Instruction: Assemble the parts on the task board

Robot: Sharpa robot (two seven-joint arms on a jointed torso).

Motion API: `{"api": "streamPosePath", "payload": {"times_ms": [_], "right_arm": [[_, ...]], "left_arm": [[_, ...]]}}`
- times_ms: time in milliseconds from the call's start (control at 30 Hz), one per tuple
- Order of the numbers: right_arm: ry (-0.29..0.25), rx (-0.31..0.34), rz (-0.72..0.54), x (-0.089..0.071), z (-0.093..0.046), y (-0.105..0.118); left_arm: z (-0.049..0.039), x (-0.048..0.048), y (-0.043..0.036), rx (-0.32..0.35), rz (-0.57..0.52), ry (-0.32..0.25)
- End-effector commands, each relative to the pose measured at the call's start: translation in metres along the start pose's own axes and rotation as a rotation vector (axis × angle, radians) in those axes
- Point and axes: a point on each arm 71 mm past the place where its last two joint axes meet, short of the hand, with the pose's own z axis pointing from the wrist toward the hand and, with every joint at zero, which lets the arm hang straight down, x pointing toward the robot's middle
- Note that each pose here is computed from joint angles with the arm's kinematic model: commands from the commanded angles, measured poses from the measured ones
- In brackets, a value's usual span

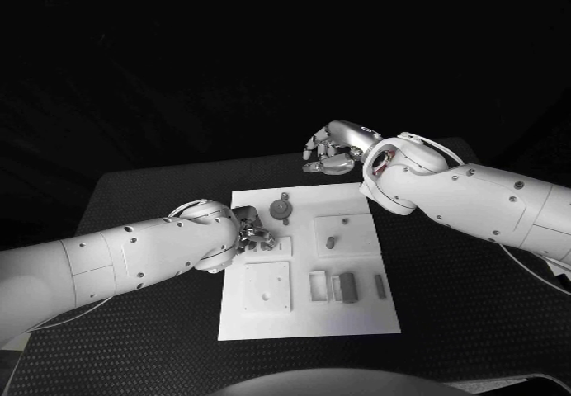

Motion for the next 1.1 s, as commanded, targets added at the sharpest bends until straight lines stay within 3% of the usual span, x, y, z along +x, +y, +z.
{"api": "streamPosePath", "payload": {"times_ms": [33,1100], "right_arm": [[0.008,-0.006,0.000,0.0003,0.0000,0.0006],[0.008,-0.003,0.000,0.0000,-0.0003,-0.0003]], "left_arm": [[0.0003,0.0005,-0.0001,0.003,0.012,-0.020],[-0.0008,0.0017,-0.0003,0.005,0.036,-0.018]]}}
